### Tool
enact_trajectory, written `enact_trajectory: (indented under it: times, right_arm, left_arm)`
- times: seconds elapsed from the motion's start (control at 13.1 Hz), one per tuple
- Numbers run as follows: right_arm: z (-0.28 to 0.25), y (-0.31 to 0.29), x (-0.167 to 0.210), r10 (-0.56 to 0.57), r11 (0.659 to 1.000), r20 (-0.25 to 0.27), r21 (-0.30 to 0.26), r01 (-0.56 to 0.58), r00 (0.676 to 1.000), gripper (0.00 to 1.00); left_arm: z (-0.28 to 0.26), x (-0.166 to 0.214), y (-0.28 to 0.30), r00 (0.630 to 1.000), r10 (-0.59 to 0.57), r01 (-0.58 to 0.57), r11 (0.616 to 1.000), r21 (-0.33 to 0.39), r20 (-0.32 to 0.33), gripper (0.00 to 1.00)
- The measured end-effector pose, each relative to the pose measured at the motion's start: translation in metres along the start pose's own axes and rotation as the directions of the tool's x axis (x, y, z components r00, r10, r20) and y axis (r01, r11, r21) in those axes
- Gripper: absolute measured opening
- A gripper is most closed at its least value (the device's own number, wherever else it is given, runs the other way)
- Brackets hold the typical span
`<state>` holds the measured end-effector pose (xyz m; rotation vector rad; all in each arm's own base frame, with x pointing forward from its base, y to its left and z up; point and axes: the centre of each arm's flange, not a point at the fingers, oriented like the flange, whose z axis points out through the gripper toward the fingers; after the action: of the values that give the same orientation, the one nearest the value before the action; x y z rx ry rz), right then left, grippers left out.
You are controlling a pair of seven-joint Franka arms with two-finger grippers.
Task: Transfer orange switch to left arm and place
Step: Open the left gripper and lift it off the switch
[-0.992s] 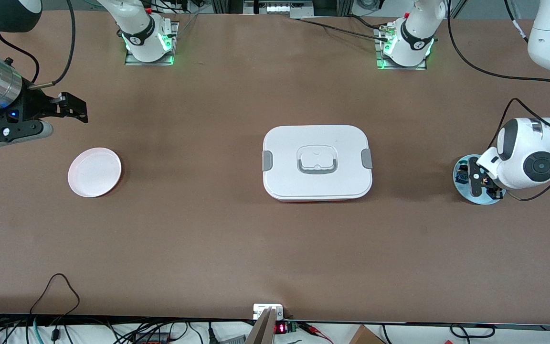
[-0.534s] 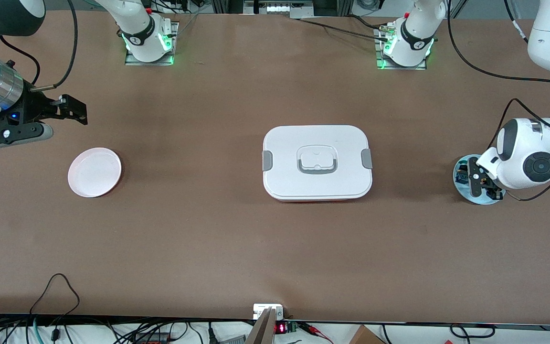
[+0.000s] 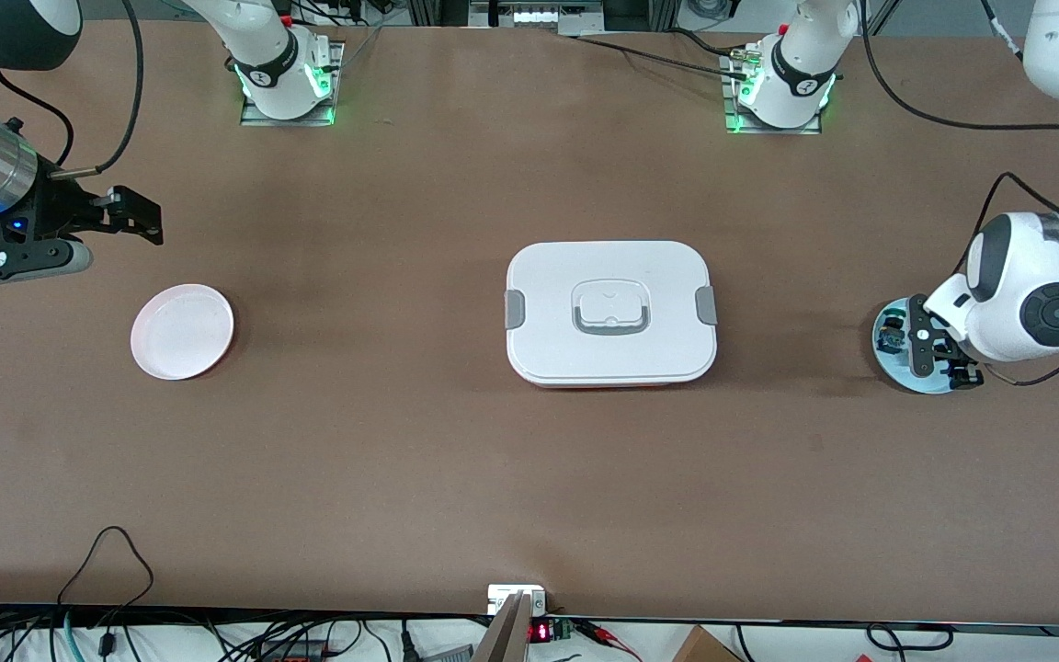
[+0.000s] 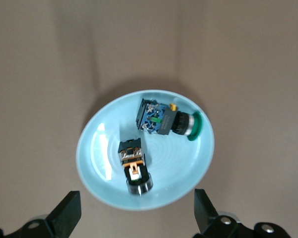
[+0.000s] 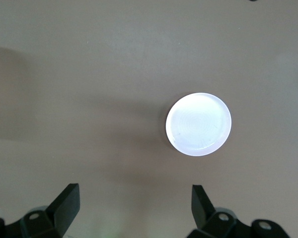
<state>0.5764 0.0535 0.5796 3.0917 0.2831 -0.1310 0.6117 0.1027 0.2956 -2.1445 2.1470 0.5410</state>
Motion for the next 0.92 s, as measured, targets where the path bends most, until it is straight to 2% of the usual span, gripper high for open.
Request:
enact_trajectory:
  times: [0.15,0.31,0.46,0.61,0.76,0.84,0.92]
  right_arm:
    - [-0.006,0.0,0.0,0.0,1.0,-0.014,-0.002,0.0,1.0,1.0]
    - [-0.007,0.001,0.0,0.003,1.0,-0.017,-0.003,-0.003,1.0,1.0]
    - [-0.007,0.004,0.0,0.009,1.0,-0.018,-0.003,-0.009,1.0,1.0]
    - [-0.008,0.003,0.0,0.008,1.0,-0.022,-0.003,-0.008,1.0,1.0]
    - [-0.01,0.0,0.001,0.003,1.0,-0.026,-0.003,-0.003,1.0,1.0]
    - [-0.01,-0.001,0.001,0.001,1.0,-0.027,-0.004,-0.001,1.0,1.0]
    - [-0.011,-0.002,0.001,-0.002,1.0,-0.029,-0.004,0.002,1.0,1.0]
  left_arm:
    - [-0.063,0.005,0.003,0.994,-0.099,0.097,0.995,-0.038,-0.041,1.0]
    - [-0.113,0.013,0.008,0.964,-0.256,0.247,0.963,-0.111,-0.077,1.0]
    - [-0.151,0.04,0.015,0.904,-0.421,0.402,0.898,-0.179,-0.082,1.0]
    - [-0.181,0.074,0.021,0.84,-0.534,0.504,0.835,-0.223,-0.1,1.0]
    - [-0.219,0.105,0.025,0.804,-0.574,0.534,0.812,-0.235,-0.158,1.0]
    - [-0.24,0.121,0.031,0.797,-0.581,0.542,0.808,-0.231,-0.165,1.0]
    - [-0.26,0.134,0.036,0.774,-0.613,0.576,0.786,-0.223,-0.161,1.0]
